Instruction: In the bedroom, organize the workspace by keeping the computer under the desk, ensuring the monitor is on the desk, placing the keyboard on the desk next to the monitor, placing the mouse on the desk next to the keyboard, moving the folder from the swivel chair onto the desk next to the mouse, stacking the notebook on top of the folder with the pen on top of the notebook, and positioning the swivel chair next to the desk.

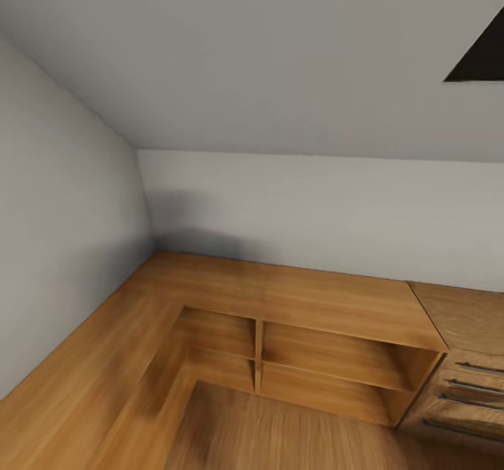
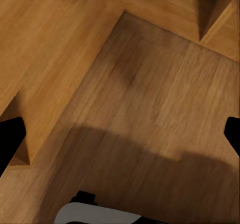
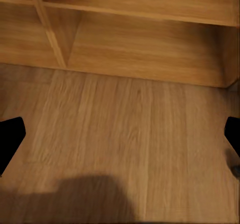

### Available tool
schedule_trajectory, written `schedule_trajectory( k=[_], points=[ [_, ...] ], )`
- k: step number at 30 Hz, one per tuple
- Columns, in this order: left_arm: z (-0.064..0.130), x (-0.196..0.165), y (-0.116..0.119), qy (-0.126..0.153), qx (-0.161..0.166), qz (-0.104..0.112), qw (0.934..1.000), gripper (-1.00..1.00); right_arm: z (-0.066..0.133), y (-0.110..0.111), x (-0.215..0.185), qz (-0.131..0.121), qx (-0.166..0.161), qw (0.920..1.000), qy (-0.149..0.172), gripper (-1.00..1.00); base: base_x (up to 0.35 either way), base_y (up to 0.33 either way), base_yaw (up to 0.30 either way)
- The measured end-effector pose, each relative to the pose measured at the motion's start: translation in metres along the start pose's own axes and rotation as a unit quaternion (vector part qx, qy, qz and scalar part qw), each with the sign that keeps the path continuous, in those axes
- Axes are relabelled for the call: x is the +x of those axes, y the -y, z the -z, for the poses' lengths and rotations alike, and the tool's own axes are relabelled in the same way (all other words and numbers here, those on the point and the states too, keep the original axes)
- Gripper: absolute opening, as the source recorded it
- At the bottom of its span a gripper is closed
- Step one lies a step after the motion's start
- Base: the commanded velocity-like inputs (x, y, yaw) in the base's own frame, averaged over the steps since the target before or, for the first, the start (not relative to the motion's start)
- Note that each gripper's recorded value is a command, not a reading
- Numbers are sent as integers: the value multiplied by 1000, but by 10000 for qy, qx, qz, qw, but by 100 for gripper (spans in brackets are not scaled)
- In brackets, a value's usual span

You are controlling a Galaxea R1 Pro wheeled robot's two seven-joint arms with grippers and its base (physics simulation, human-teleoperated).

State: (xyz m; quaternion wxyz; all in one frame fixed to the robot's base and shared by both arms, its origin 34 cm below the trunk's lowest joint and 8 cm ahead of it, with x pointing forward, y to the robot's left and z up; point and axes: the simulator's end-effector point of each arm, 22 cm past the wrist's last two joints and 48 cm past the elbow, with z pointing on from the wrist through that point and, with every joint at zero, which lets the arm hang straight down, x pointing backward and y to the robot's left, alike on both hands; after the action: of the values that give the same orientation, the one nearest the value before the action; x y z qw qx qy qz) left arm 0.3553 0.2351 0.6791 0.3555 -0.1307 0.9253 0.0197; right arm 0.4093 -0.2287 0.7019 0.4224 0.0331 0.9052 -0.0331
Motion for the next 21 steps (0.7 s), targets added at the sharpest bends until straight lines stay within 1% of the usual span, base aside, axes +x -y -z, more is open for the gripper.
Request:
schedule_trajectory(
  k=[4,7,12,21],
  points=[
    [0,0,0,1,0,0,10000,100,0,0,0,1,0,10000,-1,100,7,0,-297],
    [0,0,0,4,7,3,10000,100,0,0,0,-1,4,10000,2,100,139,20,-298],
    [0,0,0,6,8,3,10000,100,0,0,0,-1,3,10000,3,100,255,56,-299],
    [0,0,0,8,4,2,10000,100,0,0,0,3,0,10000,3,100,314,22,-299]
  ],
)
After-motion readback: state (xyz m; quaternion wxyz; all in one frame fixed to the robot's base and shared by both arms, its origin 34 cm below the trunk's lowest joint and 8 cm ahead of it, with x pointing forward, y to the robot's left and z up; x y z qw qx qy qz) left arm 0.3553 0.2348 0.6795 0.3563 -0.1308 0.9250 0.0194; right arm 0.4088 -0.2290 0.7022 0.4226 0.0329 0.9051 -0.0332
